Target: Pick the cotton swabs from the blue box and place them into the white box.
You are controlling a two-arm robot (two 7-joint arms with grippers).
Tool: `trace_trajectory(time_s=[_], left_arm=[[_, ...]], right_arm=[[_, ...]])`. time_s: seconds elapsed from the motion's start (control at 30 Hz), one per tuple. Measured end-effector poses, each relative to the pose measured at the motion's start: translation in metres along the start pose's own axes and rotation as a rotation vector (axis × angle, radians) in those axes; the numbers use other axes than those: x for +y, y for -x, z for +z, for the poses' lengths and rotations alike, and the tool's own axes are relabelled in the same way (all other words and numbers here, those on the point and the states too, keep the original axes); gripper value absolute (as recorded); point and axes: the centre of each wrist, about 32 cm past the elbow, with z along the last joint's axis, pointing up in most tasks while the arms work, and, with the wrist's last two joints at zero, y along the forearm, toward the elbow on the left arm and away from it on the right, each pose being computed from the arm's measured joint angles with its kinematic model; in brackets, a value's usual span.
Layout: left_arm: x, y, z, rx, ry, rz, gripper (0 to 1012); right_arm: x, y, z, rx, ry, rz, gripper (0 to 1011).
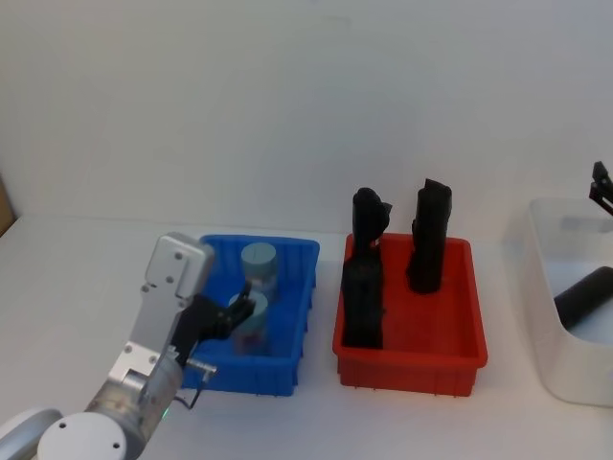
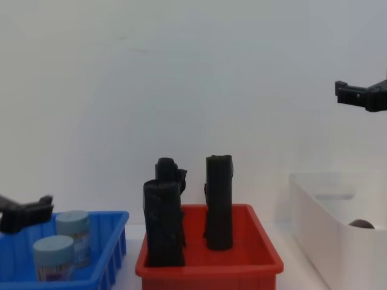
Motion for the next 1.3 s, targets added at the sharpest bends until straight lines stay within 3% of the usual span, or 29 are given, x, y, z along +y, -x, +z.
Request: trace_trajectory(time_s=[0.27,0.67,1.3], left_arm=[[-0.0032,-0.0122,-0.0131,0.012,-0.047,-0.028,1000],[-0.021,-0.0299,-0.0232,0.026,-0.032,-0.141,1000],[-0.0468,-0.0444,-0.0385,0.06,-0.041,-0.248,999]], right_arm=[[0.0,0.0,0.0,0.0,0.0,0.0,1002],[0.0,0.0,0.0,0.0,0.0,0.0,1002],[0.0,0.0,0.0,0.0,0.0,0.0,1002]])
